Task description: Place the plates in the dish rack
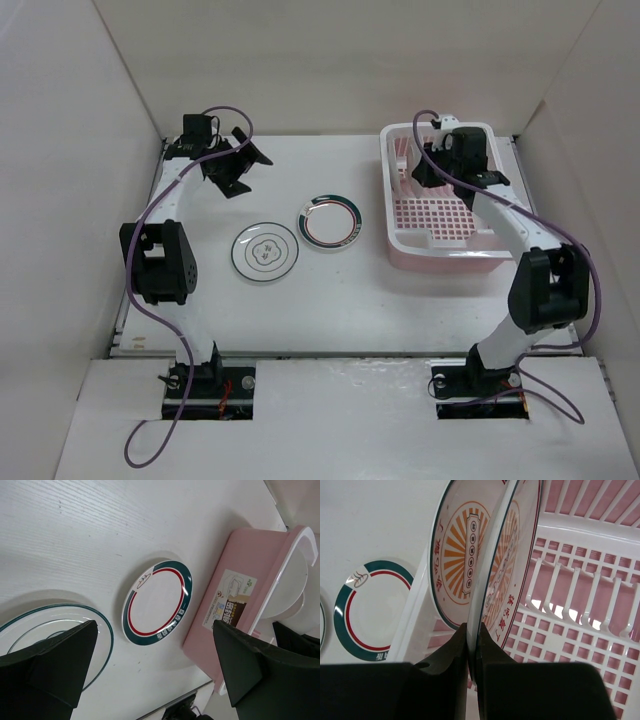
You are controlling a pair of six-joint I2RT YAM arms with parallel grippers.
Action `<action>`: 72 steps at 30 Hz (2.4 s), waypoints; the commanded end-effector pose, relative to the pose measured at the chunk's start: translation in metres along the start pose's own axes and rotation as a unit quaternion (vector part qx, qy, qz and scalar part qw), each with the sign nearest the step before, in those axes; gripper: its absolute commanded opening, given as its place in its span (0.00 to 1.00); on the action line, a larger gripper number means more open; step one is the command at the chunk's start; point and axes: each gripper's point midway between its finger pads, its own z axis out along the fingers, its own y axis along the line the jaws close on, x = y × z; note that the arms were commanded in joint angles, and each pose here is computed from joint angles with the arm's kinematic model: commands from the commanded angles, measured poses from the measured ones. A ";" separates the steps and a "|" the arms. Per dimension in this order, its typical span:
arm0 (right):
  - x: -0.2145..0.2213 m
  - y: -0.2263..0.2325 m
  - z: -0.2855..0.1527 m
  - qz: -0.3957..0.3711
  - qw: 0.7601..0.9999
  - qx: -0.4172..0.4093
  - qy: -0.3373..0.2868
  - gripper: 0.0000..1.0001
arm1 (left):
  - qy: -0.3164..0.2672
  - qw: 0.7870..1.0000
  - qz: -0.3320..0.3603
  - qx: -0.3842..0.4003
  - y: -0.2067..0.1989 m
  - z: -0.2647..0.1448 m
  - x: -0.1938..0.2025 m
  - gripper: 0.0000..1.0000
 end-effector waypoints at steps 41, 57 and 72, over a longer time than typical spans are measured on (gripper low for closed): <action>-0.020 -0.016 0.021 0.002 0.999 0.042 -0.024 0.43 | -0.014 1.000 0.015 -0.003 -0.001 -0.009 -0.008 1.00; -0.096 0.014 -0.091 -0.014 0.990 0.039 -0.134 1.00 | -0.070 0.994 0.012 -0.086 0.051 -0.020 -0.019 1.00; -0.097 0.144 -0.121 -0.068 0.957 -0.245 -0.141 1.00 | -0.062 0.993 -0.024 -0.097 0.142 -0.047 0.101 0.96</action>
